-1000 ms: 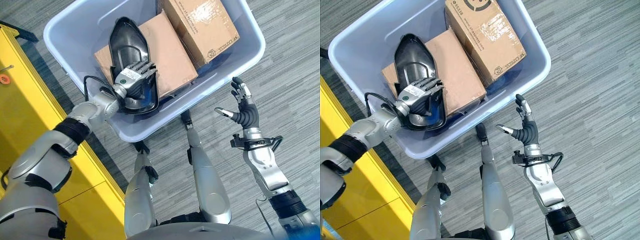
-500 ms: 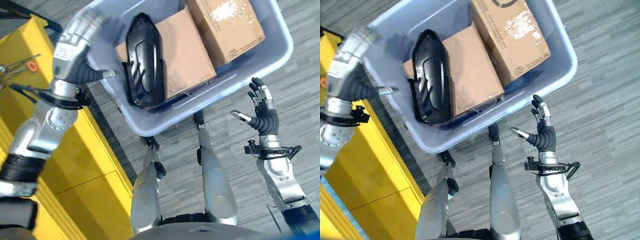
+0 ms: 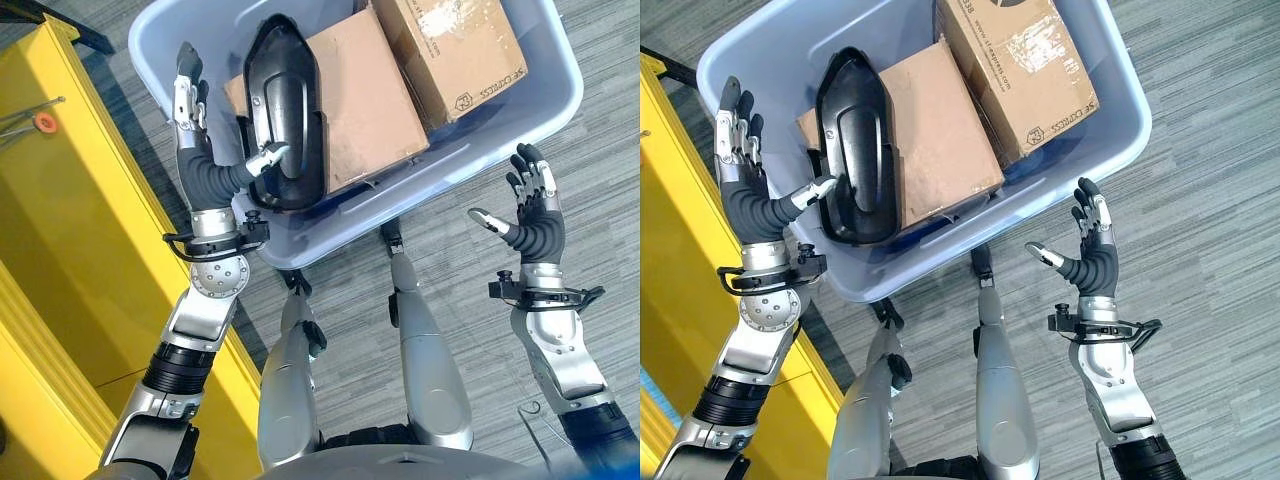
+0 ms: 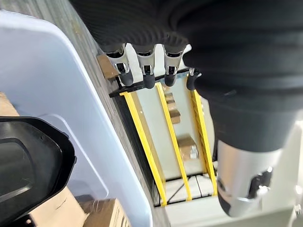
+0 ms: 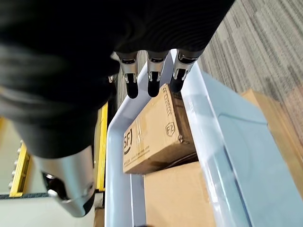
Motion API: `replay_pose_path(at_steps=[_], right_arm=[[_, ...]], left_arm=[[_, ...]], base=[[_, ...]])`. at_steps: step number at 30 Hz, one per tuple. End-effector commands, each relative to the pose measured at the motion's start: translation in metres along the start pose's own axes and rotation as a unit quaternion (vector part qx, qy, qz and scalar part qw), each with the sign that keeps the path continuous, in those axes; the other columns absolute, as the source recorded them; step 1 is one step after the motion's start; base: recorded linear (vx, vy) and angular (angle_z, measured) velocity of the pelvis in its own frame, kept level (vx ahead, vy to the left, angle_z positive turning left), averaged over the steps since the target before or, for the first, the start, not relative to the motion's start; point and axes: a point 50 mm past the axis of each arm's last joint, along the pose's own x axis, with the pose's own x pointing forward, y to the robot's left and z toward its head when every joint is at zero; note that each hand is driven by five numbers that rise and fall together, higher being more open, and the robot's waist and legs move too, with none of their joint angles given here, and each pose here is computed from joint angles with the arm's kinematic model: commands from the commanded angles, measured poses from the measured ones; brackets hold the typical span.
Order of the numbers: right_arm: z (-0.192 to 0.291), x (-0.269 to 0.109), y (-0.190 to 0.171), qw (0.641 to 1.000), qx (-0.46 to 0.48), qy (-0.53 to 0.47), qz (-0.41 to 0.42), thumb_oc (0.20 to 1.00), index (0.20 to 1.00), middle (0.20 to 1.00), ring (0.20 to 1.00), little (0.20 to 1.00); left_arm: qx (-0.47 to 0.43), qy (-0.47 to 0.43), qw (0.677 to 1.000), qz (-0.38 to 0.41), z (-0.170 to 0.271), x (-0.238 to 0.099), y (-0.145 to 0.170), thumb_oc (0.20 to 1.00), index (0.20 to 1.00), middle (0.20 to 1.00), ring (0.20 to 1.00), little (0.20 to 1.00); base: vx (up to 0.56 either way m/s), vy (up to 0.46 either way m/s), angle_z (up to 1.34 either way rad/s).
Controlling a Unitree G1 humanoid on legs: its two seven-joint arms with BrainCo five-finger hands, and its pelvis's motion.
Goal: Move parts from the plastic box to the shelf.
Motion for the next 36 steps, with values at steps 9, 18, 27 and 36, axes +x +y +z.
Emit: replay_pose_path(at_steps=[9, 18, 27, 36], right_arm=[[0.017, 0.008, 0.018, 0.998, 0.037, -0.056, -0.019, 1.000, 1.000, 1.000, 1.000, 1.000], [0.014, 0.010, 0.021, 0.998, 0.046, -0.049, -0.019, 1.000, 1.000, 1.000, 1.000, 1.000], [0.012, 0.011, 0.021, 0.998, 0.048, -0.045, -0.017, 1.000, 1.000, 1.000, 1.000, 1.000], [0.007, 0.008, 0.021, 0.998, 0.047, -0.034, -0.010, 1.000, 1.000, 1.000, 1.000, 1.000]], left_arm=[[0.009, -0.041, 0.998, 0.043, 0.003, 0.028, -0.008, 1.000, 1.000, 1.000, 1.000, 1.000], [0.068, -0.005, 0.992, 0.105, -0.022, 0.040, 0.004, 1.000, 1.000, 1.000, 1.000, 1.000], [0.151, 0.044, 0.982, 0.102, -0.051, 0.049, 0.014, 1.000, 1.000, 1.000, 1.000, 1.000], [0.212, 0.106, 0.967, 0.094, -0.078, 0.058, 0.024, 1.000, 1.000, 1.000, 1.000, 1.000]], base=[[0.00, 0.000, 0.00], [0.00, 0.000, 0.00], [0.01, 0.008, -0.01], [0.02, 0.013, 0.00]])
